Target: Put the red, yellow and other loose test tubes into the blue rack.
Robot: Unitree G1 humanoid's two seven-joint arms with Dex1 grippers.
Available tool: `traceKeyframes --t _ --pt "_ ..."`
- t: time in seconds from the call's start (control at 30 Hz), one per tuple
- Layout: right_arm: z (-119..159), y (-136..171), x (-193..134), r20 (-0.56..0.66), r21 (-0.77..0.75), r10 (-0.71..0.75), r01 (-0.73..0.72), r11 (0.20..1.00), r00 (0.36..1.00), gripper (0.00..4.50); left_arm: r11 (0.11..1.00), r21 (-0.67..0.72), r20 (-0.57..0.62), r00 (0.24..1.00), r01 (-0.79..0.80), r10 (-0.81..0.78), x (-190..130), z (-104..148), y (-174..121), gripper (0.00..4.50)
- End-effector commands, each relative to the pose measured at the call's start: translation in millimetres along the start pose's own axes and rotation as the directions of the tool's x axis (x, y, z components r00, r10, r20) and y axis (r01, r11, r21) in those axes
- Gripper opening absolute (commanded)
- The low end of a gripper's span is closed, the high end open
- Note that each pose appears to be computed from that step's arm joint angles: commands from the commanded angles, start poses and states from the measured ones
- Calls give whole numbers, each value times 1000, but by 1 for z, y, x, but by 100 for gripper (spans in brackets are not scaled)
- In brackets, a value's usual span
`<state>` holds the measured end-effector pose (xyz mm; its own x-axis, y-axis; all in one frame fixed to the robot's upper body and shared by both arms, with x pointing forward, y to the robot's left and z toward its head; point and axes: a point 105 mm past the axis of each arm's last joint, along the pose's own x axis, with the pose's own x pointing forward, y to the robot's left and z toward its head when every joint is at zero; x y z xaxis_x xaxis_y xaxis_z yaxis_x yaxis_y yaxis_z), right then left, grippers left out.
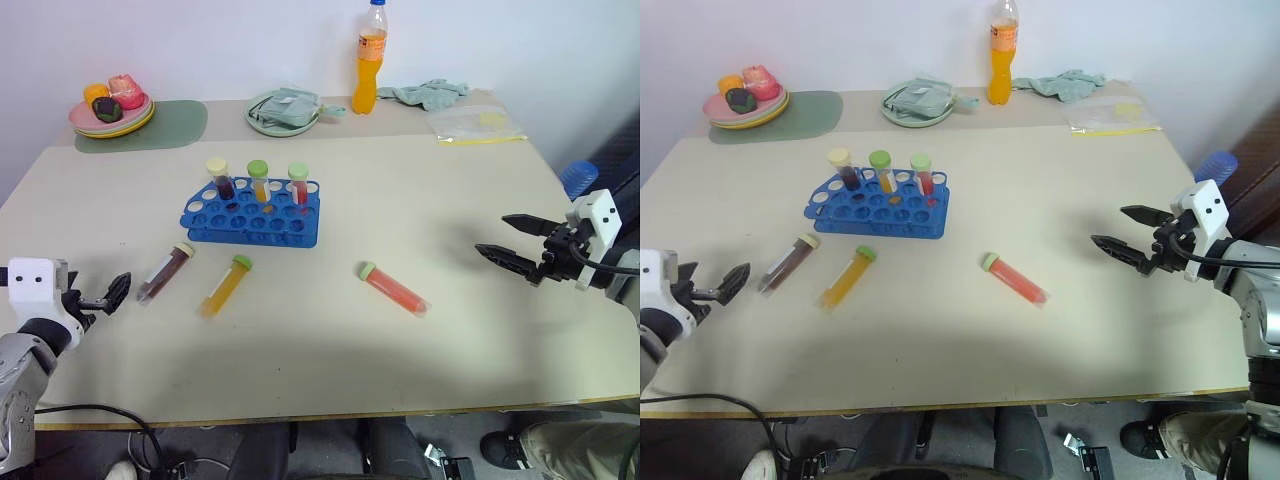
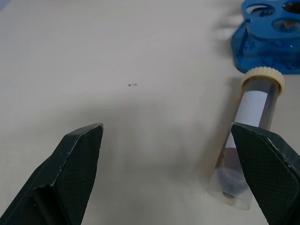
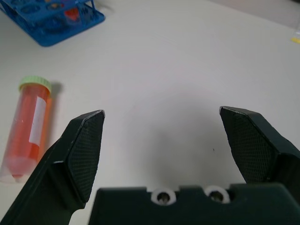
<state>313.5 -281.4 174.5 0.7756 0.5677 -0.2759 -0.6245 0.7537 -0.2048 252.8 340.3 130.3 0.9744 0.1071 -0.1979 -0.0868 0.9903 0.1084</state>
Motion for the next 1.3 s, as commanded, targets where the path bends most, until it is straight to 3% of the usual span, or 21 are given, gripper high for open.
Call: traceKeyframes --t 0.03,0.27,0.53,0.63,0.77,0.93,1.1,1.3 --pt "15 -5 1 8 -53 2 -1 999 1000 434 999 1 55 998 -40 40 -4 12 2 450" --pt "20 -2 7 -55 -76 27 -31 997 998 434 997 -13 132 989 -70 71 -5 24 1 450" --pt "41 36 12 -111 -88 181 -191 978 977 434 970 31 265 934 241 -240 0 56 -58 450" --pt "41 32 19 -198 -147 117 -148 978 973 434 905 73 265 866 420 -423 7 62 -93 450" --pt "45 53 26 -294 -75 159 -189 979 942 434 702 125 190 677 701 -711 1 57 -153 450" --pt "40 82 42 -425 -36 186 -222 974 886 434 498 174 98 488 850 -867 -10 47 -187 450" --pt "48 116 71 -479 60 260 -264 963 838 434 465 203 47 466 862 -884 -10 35 -191 450" --pt "40 129 94 -567 134 273 -240 961 777 434 474 206 55 474 856 -879 -13 30 -191 450"
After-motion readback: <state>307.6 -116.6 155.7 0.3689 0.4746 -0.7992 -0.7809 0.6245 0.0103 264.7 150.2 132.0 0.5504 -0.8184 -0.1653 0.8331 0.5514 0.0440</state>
